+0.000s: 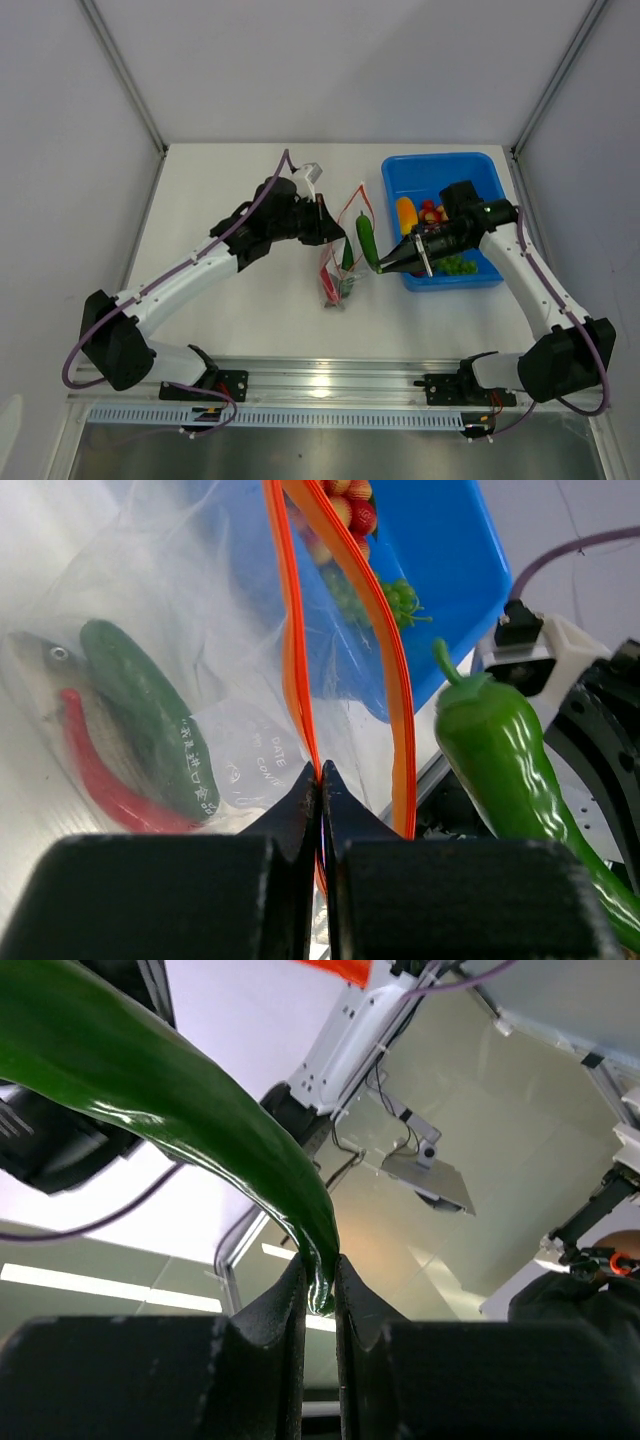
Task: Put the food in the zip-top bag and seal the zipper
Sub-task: Place the fake vegetable in the zipper food storage bag.
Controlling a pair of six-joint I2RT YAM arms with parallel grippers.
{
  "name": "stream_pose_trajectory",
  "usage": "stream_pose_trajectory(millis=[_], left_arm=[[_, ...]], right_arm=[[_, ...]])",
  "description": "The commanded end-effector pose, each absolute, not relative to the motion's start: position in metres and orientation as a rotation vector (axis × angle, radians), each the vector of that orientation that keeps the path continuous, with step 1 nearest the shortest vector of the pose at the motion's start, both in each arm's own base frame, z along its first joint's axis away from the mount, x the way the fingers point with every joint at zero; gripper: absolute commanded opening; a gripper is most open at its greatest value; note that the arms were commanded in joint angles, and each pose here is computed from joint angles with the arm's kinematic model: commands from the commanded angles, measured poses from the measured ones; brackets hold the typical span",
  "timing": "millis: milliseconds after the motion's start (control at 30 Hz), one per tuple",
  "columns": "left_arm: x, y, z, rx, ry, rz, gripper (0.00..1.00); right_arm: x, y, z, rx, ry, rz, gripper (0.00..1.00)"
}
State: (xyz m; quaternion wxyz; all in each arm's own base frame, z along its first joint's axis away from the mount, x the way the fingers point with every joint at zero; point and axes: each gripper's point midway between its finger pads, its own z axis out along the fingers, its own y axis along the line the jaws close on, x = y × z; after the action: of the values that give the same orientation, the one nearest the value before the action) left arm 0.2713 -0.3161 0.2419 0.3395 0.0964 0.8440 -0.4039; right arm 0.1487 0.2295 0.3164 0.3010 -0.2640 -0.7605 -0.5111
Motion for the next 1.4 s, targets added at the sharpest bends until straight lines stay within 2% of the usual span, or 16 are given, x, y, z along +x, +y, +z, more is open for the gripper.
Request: stream_pose_trajectory(millis=[0, 367, 833, 933, 967, 1033, 1100, 1167, 1367], left_arm=[[0.272, -0.328, 0.255, 0.277, 2.126, -1.127, 0.01], [0.268, -0.33, 0.259, 0.261, 2.104, -1.168, 0.01], [0.264, -0.333, 0.26, 0.286, 2.103, -1.192, 0.01], [0.263, -0.332, 0.261, 0.288, 2.102, -1.191, 0.0], [0.263, -0.331, 0.261, 0.286, 2.103, -1.188, 0.01], [0.263, -0.33, 0.262, 0.29, 2.099, -1.184, 0.01], [0.262, -0.33, 0.263, 0.292, 2.099, -1.183, 0.01], [0.262, -0.33, 0.263, 0.293, 2.1, -1.184, 0.0], [0.262, -0.329, 0.262, 0.298, 2.103, -1.179, 0.0]], right_arm=[[0.159, 0.23, 0.323, -0.762, -2.048, -1.305, 0.0], [0.203, 0.238, 0.303, -0.92, -2.098, -1.187, 0.0], [0.256, 0.263, 0.302, -0.968, -2.14, -1.25, 0.02], [0.263, 0.263, 0.3, -0.987, -2.153, -1.255, 0.08], [0.264, 0.264, 0.299, -0.997, -2.153, -1.251, 0.17], [0.265, 0.266, 0.297, -0.989, -2.153, -1.259, 0.27], [0.268, 0.267, 0.295, -0.978, -2.166, -1.265, 0.43], [0.268, 0.268, 0.294, -0.969, -2.179, -1.262, 0.55], [0.263, 0.26, 0.289, -0.903, -2.285, -1.242, 0.62]])
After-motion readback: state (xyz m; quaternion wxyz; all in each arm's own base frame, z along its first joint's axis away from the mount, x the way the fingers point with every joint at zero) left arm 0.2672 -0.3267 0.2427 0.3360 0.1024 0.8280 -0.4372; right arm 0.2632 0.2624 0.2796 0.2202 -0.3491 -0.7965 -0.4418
